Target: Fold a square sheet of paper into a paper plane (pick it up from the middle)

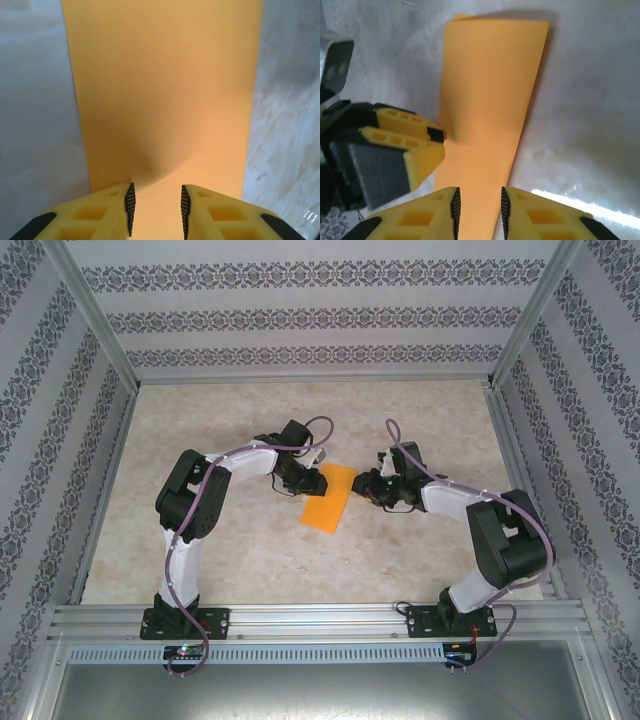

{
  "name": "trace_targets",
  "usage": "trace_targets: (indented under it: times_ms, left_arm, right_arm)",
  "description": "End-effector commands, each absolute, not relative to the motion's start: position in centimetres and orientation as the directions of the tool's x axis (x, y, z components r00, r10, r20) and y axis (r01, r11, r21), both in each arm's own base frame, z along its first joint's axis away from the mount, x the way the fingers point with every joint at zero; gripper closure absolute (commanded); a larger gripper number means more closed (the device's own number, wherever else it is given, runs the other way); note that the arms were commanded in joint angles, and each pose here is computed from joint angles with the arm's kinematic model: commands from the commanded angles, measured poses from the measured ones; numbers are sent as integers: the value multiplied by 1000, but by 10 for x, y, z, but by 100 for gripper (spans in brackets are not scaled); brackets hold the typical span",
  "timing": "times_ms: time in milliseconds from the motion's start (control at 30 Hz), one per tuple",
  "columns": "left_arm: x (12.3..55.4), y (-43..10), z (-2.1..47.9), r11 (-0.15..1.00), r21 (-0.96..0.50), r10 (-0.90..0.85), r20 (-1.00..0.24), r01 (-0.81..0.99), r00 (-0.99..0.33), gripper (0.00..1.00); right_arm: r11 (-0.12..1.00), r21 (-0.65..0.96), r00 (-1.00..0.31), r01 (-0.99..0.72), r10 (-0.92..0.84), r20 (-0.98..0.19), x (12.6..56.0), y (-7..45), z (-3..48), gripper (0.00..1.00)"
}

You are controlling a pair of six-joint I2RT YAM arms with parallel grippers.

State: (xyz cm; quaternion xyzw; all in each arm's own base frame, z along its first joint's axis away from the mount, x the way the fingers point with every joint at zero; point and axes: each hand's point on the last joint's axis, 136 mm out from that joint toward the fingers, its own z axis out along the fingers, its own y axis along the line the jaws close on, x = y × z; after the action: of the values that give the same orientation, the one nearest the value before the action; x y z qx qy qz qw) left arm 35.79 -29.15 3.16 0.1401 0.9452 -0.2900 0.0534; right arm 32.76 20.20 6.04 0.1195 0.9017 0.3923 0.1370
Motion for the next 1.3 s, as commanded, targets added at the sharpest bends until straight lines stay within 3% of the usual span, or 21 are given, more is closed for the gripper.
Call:
trace_targets:
  times_ms: [0,600,900,1267]
  left_arm:
    - [361,-291,29,793,-540,236,-156,283,-959,67]
    - [375,-288,19,810,-504,255,-157,300,-954,71]
    - [375,-286,12,814,-503,254,-143,292,-956,74]
    - [377,-289,22,797,-532,241,-155,287,-958,73]
  right_arm:
    - [662,744,-940,93,305,-154,343,207,59,67]
    - [806,570,-949,160,284,-135,377,187,32,61]
    - [797,580,-956,166,276,-105,385,197,26,58]
    - [687,720,-959,100,258,-114,391,223,47,60]
